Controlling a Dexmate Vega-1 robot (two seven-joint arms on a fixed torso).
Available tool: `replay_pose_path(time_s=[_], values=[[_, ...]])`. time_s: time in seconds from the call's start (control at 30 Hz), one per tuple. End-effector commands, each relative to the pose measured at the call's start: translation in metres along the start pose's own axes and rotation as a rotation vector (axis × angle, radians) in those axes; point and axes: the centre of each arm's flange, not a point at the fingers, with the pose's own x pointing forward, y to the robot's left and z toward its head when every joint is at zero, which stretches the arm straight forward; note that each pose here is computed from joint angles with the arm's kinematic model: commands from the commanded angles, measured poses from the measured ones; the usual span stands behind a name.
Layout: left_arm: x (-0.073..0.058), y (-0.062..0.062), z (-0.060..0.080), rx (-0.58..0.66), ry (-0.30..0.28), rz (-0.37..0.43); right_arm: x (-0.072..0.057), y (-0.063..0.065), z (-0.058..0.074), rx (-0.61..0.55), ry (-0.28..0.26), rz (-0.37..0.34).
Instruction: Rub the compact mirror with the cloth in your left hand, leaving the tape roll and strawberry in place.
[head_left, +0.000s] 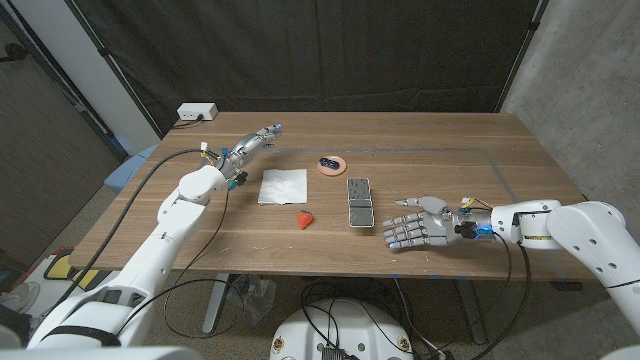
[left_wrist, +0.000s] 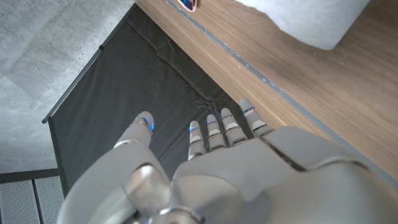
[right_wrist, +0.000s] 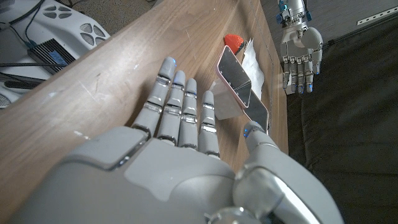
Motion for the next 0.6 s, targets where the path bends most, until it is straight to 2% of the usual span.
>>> replay_pose_path(time_s=[0.03,0.17,0.3,0.47,0.6], values=[[0.004,0.002,-0.002,-0.018,-0.007,0.002,0.019,-0.003,-0.005,-0.010,-0.004,0.110],[0.005,0.003,-0.004,-0.021,-0.005,0.003,0.024,-0.004,-0.005,-0.012,-0.042,0.129],[0.005,0.004,-0.004,-0.024,-0.007,0.005,0.026,-0.005,-0.003,-0.031,-0.056,0.111],[0.006,0.005,-0.005,-0.029,-0.003,0.007,0.031,-0.004,-0.003,-0.043,-0.043,0.126],[0.007,0.006,-0.006,-0.030,-0.003,0.005,0.037,-0.002,-0.003,-0.066,-0.012,0.138]])
